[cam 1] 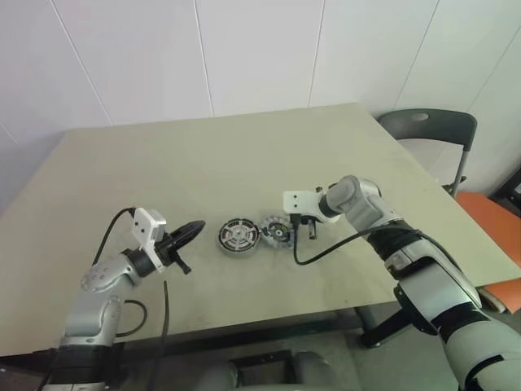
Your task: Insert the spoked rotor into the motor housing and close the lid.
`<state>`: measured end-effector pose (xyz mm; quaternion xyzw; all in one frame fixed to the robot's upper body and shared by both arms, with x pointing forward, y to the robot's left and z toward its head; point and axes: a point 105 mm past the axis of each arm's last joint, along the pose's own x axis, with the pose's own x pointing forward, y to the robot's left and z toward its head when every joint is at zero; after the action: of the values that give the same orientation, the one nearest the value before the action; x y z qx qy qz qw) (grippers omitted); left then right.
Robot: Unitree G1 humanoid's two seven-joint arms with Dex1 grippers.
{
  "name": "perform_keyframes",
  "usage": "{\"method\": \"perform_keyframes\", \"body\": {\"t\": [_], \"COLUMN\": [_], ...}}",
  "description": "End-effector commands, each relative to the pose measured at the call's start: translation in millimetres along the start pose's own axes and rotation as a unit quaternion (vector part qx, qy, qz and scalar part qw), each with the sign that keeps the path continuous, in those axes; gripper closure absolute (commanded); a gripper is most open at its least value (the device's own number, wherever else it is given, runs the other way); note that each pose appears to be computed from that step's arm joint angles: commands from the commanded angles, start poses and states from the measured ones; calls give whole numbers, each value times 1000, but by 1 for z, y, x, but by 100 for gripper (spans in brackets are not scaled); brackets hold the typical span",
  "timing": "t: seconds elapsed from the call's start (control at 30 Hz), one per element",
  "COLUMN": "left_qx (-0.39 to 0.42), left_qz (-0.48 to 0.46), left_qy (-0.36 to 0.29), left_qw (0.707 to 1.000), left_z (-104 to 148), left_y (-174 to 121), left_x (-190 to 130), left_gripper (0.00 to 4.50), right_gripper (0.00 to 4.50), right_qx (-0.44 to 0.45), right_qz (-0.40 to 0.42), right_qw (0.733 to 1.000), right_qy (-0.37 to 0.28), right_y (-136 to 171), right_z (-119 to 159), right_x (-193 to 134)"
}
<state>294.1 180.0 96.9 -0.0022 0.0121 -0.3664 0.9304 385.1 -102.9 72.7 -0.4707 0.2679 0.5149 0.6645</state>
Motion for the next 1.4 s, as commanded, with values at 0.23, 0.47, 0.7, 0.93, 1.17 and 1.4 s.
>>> {"method": "perform_keyframes", "body": {"t": [0.23,0.47,0.7,0.93,1.17,1.4], "left_qx": [22,22,25,39,45,64], "left_qz": [-2,-26,-53,-55,-78,-38], "left_qy": [-11,-11,-5,22,80,92], "left_qw": [1000,999,998,997,993,993], "left_z": [10,11,9,-1,-34,-41], "left_y": [1,-6,-13,-13,-25,-11], "left_x": [2,13,26,36,43,48], "left_gripper": [450,450,450,450,450,450], "right_gripper": [446,446,446,446,446,446], "right_qx": [55,147,186,109,52,22], "right_qz": [27,-31,-42,-134,-105,-22], "right_qw": [996,979,970,977,990,999], "right_qy": [-71,-136,-148,-121,-76,-27], "right_y": [11,-16,-25,-44,-36,-6], "right_z": [28,47,44,37,17,-7], "right_x": [4,7,4,-3,-10,-17]}}
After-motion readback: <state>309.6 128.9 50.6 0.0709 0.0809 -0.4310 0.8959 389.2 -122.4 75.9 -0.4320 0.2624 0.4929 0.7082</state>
